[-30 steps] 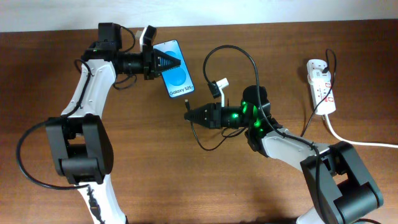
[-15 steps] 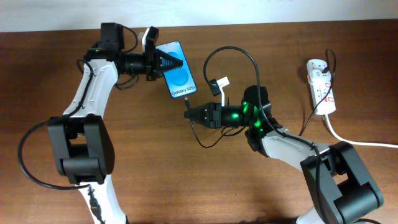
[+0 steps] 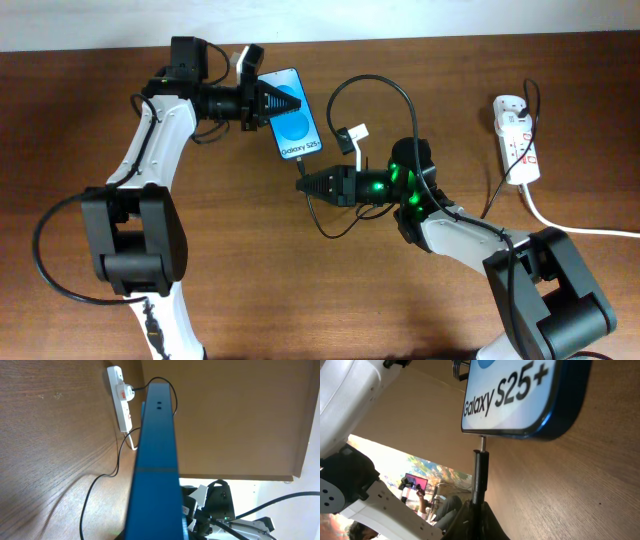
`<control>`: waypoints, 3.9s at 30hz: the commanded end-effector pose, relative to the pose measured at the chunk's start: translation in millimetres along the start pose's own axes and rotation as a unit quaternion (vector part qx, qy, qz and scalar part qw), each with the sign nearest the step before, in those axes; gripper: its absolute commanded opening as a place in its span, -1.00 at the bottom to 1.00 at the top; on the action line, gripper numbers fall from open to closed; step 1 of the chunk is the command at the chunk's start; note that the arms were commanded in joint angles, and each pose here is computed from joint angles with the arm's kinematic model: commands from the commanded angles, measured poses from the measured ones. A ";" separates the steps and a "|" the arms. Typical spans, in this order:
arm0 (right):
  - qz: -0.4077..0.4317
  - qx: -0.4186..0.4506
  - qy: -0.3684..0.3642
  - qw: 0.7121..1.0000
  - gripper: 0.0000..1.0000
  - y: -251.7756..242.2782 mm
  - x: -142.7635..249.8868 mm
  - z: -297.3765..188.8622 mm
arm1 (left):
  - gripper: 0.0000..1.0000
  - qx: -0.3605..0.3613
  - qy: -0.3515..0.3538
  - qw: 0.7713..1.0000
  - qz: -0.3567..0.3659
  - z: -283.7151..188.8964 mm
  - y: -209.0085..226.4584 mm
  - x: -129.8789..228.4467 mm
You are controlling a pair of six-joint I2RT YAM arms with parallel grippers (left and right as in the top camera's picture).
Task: Plug charger to phone and switch on socket
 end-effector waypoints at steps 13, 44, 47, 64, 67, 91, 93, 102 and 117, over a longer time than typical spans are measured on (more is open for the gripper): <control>-0.006 0.004 -0.009 1.000 -0.92 -3.9 -10.0 -9.3 | -1.00 0.018 0.006 1.000 0.010 -3.0 -15.7 4.1; -0.003 -0.003 -0.009 1.000 -0.92 -0.9 -11.2 -9.9 | -1.00 0.007 0.001 1.000 0.009 -2.4 -12.8 2.8; -0.003 -0.003 -0.009 1.000 -0.92 -0.8 -11.1 -9.9 | -1.00 0.007 0.001 1.000 0.009 -2.6 -12.7 2.7; -0.003 -0.008 -0.002 1.000 -0.92 0.4 -9.5 -10.4 | -1.00 -0.004 -0.013 1.000 0.008 -9.4 -8.3 -1.8; -0.003 -0.008 -0.002 1.000 -0.92 0.4 -9.5 -10.4 | -1.00 -0.003 -0.012 1.000 0.008 -9.4 -8.7 -1.5; -0.003 -0.002 -0.010 1.000 -0.92 -1.3 -11.6 -10.4 | -1.00 0.006 0.011 1.000 -0.010 5.3 -13.0 7.5; -0.002 -0.002 -0.009 1.000 -0.92 -1.3 -11.4 -10.3 | -1.00 0.006 0.011 1.000 -0.010 5.3 -13.0 7.5; 0.008 0.003 -0.005 1.000 -0.92 -4.4 -8.9 -10.3 | -1.00 0.005 0.010 1.000 -0.010 4.8 -12.9 7.2; 0.008 0.000 -0.004 1.000 -0.92 -3.3 -8.8 -10.3 | -1.00 0.035 0.021 0.999 0.013 4.4 -22.9 7.4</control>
Point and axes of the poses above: each gripper's point midway between its finger pads, its own z axis out along the fingers, its own y axis along the line the jaws close on, x = y × z, the point moved 3 cm from there along -z, back along the fingers, and after that the axes turned 9 degrees about -z, right-handed, at the moved point
